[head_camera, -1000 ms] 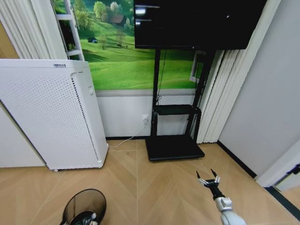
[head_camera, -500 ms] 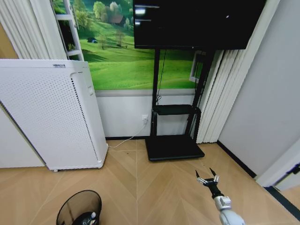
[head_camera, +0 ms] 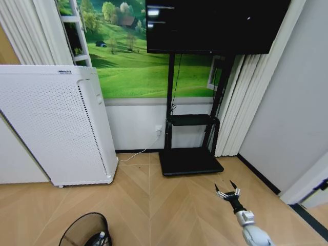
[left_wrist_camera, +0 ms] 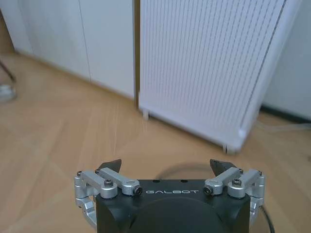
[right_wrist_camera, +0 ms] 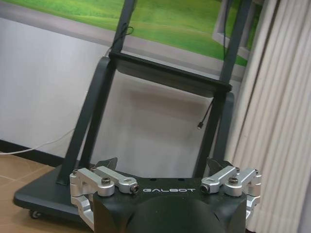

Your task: Pick up the trash bin and place the garbage on the floor into it.

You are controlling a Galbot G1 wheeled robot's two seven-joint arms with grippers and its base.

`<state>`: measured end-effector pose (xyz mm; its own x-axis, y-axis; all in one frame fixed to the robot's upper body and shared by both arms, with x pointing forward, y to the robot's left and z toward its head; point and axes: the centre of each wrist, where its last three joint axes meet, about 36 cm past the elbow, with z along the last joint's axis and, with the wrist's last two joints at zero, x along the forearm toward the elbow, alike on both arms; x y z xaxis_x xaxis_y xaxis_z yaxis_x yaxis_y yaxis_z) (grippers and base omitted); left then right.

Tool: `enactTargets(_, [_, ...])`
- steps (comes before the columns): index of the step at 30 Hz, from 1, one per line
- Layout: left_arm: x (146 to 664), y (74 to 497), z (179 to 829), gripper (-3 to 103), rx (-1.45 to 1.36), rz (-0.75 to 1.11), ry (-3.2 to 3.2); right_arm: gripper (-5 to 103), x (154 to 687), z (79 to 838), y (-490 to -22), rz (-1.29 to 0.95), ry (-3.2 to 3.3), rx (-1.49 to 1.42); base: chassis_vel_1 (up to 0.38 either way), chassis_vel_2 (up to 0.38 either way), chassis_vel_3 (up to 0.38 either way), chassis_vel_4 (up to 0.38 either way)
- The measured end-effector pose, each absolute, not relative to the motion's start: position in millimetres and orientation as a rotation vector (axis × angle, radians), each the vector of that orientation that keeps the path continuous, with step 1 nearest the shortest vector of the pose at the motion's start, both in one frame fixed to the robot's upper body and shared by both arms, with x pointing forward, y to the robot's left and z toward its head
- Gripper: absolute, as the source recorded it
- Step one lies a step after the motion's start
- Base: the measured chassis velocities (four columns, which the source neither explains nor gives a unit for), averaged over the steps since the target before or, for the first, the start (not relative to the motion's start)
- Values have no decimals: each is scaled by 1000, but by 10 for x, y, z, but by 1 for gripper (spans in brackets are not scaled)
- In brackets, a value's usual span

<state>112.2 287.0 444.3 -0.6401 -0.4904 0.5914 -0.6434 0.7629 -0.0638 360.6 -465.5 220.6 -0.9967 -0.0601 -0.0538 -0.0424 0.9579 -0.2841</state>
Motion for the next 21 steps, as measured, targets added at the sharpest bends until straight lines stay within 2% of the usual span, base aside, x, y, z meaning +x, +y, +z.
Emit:
enactTargets(2, [1142, 2863, 4587, 100, 864, 314, -2442, 100, 3607, 2202, -4635, -434, 3047, -107, 0, 0, 0, 0])
enactTargets(5, [1472, 3067, 5040, 100, 979, 15, -2813, 100, 3594, 2179, -4641, -398, 3029, -118, 0, 0, 0, 0])
enactTargets(12, [1940, 3317, 5179, 100, 933, -30, -3082, 100, 3512, 2571, -4850, -392, 2953, -60, 0, 0, 0, 0])
enactTargets(16, [2658, 3571, 5222, 100, 683, -77, -3358, 100, 3456, 2854, -5106, -427, 2915, 109, 0, 0, 0, 0])
enactTargets(21, [2871, 3650, 5218, 100, 452, -33, -3483, 100, 3470, 2992, -5175, -421, 2907, 212, 0, 0, 0, 0])
